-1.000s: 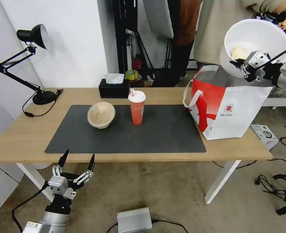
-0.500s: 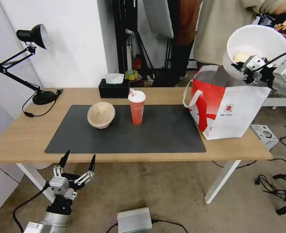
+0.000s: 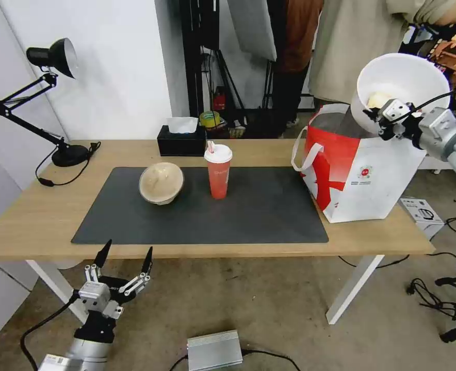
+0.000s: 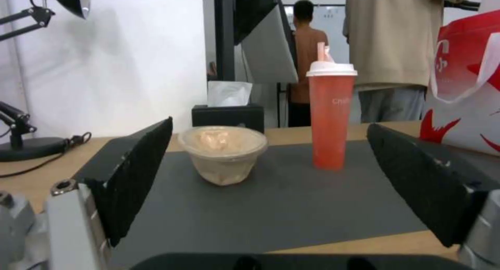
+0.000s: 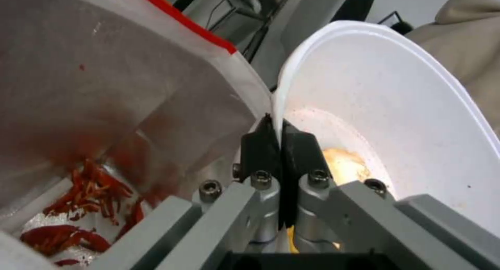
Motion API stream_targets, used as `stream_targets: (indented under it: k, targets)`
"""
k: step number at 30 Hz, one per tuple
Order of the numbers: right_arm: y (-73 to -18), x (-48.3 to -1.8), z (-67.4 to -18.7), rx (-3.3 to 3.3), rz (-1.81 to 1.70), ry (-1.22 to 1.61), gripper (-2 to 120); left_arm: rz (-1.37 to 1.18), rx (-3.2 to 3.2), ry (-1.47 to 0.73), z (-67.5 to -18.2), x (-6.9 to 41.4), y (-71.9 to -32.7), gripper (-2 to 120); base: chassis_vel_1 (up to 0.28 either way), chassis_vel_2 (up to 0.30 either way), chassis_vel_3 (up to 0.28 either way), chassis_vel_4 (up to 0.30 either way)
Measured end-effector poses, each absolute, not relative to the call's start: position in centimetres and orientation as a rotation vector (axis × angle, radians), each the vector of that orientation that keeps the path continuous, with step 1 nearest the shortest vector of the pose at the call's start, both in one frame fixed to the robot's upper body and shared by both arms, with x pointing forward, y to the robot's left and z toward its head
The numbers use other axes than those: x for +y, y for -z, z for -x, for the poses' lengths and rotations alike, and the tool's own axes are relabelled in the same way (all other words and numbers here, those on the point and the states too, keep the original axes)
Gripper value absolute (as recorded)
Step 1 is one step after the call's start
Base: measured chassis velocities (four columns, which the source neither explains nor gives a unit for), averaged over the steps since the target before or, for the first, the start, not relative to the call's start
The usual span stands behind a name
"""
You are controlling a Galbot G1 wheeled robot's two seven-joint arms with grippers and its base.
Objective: Pick up the trash from the table and place it into the takeout bag.
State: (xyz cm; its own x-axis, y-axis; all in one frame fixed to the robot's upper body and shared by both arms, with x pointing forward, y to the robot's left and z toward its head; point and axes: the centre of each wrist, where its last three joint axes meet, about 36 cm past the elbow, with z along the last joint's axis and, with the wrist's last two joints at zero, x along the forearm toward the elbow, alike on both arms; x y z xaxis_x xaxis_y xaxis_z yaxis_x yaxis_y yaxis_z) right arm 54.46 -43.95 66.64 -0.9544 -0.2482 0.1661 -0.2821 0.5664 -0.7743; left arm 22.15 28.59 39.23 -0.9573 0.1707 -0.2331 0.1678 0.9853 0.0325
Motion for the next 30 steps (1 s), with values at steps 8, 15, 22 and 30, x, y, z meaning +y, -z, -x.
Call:
stream_targets:
  k: [8,15,22,30]
  targets:
    - [-65.8,-44.0,-55.0,-2.748,-0.458,-1.356,0,-0.252,2.899,-0.025,-22.2,28.5,-39.0,100,0.0,0.0,0.0,0.0]
    - [-65.7,-44.2,-55.3,-2.753,-0.446,-1.352,0,-0.252,2.905,-0.024,-22.2,28.4,-38.8,100,0.0,0.0,0.0,0.0]
    - [-65.6,-44.4,-55.6,-2.754,-0.434,-1.35,0,-0.253,2.908,-0.023,-22.2,28.4,-38.6,100,0.0,0.0,0.0,0.0]
    - [-65.6,-44.2,-55.6,-2.756,-0.43,-1.358,0,-0.254,2.907,-0.022,-22.3,28.4,-38.6,100,0.0,0.0,0.0,0.0]
